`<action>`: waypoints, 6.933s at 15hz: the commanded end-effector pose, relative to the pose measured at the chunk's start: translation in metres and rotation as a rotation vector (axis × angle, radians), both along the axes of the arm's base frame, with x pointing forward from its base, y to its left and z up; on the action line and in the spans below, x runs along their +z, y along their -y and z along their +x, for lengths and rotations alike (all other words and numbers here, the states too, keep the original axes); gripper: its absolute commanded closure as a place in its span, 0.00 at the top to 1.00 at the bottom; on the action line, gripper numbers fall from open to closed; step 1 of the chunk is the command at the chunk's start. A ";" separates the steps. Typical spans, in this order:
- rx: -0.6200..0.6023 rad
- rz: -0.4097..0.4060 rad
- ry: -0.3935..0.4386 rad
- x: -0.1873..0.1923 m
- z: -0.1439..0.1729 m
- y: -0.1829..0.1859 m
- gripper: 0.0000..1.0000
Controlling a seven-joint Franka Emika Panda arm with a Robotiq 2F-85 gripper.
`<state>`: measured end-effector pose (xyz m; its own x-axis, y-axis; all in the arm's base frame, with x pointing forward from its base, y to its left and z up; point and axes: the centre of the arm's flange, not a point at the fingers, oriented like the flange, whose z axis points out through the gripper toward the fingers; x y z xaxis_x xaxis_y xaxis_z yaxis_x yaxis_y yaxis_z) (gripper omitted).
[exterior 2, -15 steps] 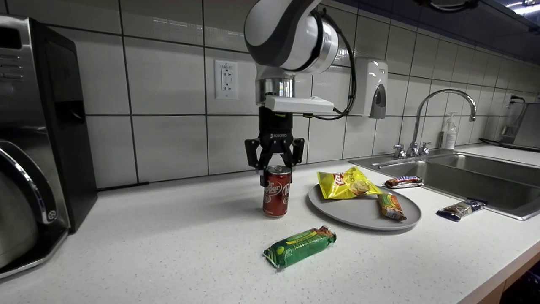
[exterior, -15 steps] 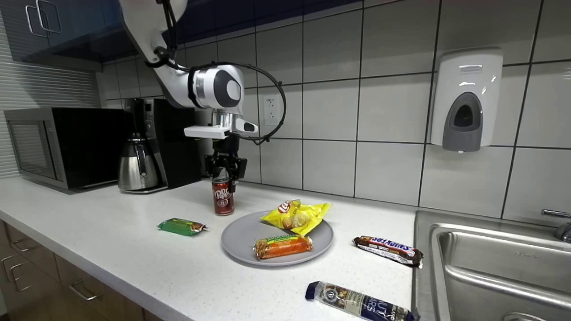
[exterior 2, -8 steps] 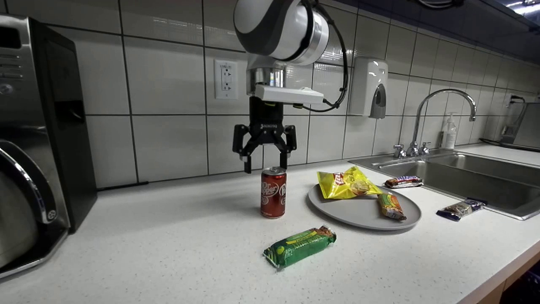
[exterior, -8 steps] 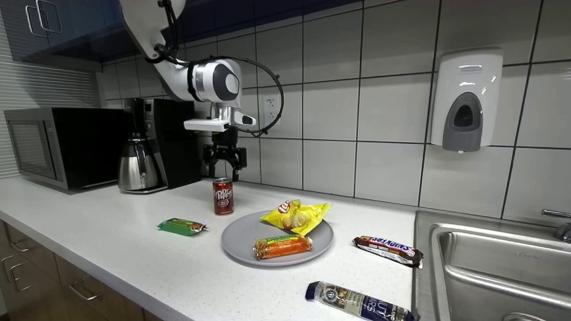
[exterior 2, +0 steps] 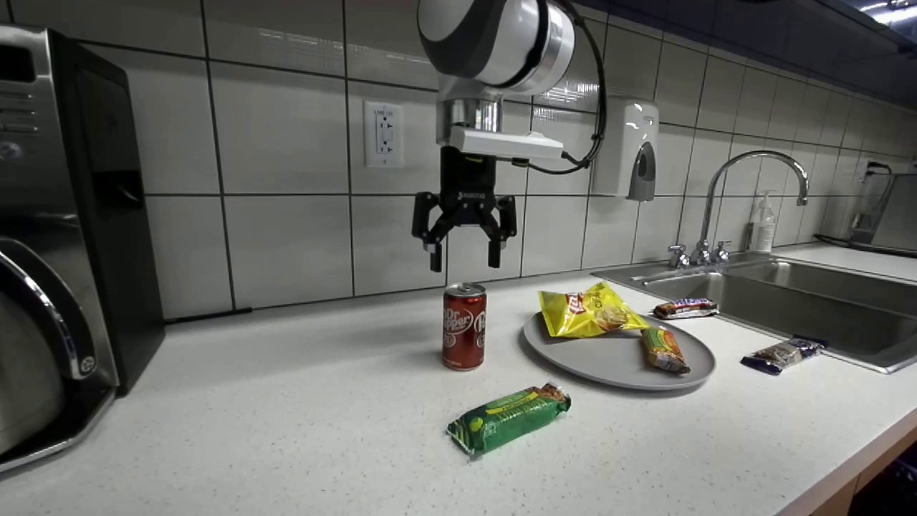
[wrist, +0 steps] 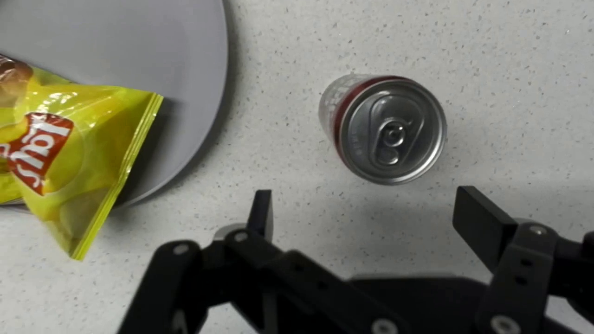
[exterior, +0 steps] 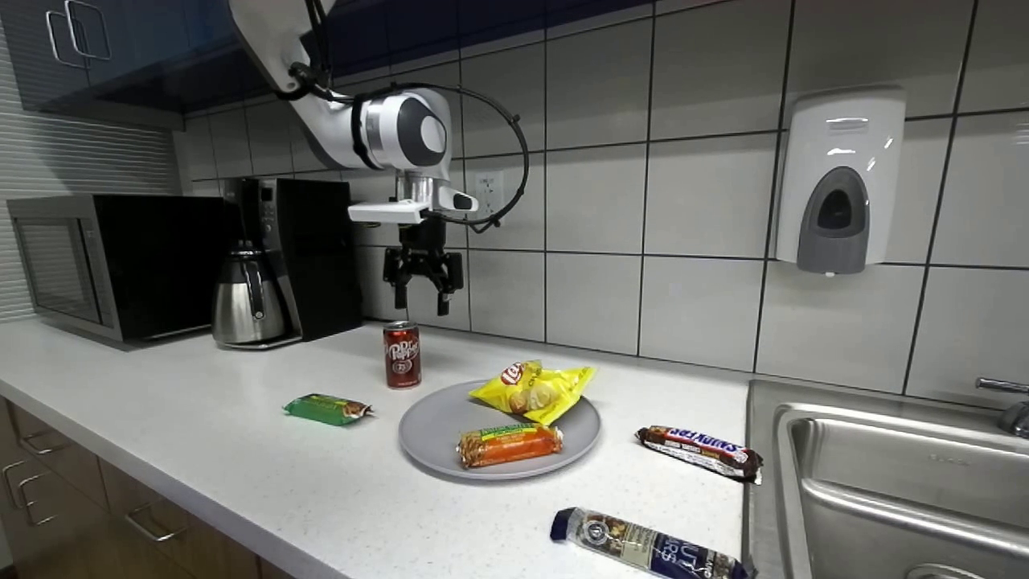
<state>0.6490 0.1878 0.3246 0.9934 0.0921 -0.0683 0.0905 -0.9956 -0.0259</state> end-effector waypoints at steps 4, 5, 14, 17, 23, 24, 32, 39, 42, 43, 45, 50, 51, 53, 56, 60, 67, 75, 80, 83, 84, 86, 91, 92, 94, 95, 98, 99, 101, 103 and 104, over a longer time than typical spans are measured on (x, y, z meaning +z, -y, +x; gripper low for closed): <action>-0.088 -0.028 0.004 0.018 -0.014 0.061 1.00; -0.100 -0.032 0.002 0.017 -0.015 0.068 1.00; -0.205 -0.075 -0.012 0.005 -0.020 0.133 1.00; -0.299 -0.076 -0.003 0.003 -0.021 0.147 1.00; -0.609 -0.119 0.021 -0.005 -0.026 0.162 1.00; -0.654 -0.126 0.023 -0.007 -0.026 0.164 1.00; -0.990 -0.154 0.055 -0.014 -0.024 0.181 1.00; -1.209 -0.190 0.100 -0.020 -0.020 0.190 1.00; -1.276 -0.205 0.105 -0.026 -0.019 0.193 1.00; -1.293 -0.211 0.105 -0.028 -0.019 0.195 1.00; -1.320 -0.219 0.102 -0.033 -0.018 0.196 1.00; -1.367 -0.229 0.095 -0.041 -0.019 0.196 1.00; -1.373 -0.230 0.091 -0.043 -0.019 0.197 1.00; -1.386 -0.233 0.086 -0.046 -0.019 0.197 1.00; -1.398 -0.237 0.078 -0.051 -0.019 0.198 1.00; -1.402 -0.239 0.076 -0.054 -0.020 0.198 1.00; -1.404 -0.235 0.080 -0.055 -0.019 0.199 0.34; -1.406 -0.224 0.090 -0.051 -0.019 0.200 0.00; -1.401 -0.210 0.109 -0.038 -0.024 0.194 0.00; -1.392 -0.195 0.125 -0.023 -0.029 0.186 0.00; -1.384 -0.189 0.124 -0.019 -0.029 0.182 0.00; -1.369 -0.178 0.127 -0.009 -0.029 0.175 0.00; -1.334 -0.163 0.139 0.005 -0.023 0.157 0.00; -1.324 -0.161 0.141 0.006 -0.020 0.153 0.00; -1.306 -0.160 0.142 0.006 -0.016 0.146 0.00; -1.294 -0.159 0.144 0.005 -0.012 0.143 0.00; -1.263 -0.154 0.148 0.006 -0.004 0.133 0.00; -1.252 -0.150 0.149 0.007 -0.001 0.129 0.00; -1.232 -0.145 0.150 0.007 0.005 0.121 0.00; -1.213 -0.138 0.149 0.011 0.009 0.108 0.00; -1.204 -0.133 0.148 0.011 0.012 0.103 0.00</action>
<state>0.6456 0.0705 0.3273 0.3990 -0.9100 0.1124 -0.9159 -0.4014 0.0019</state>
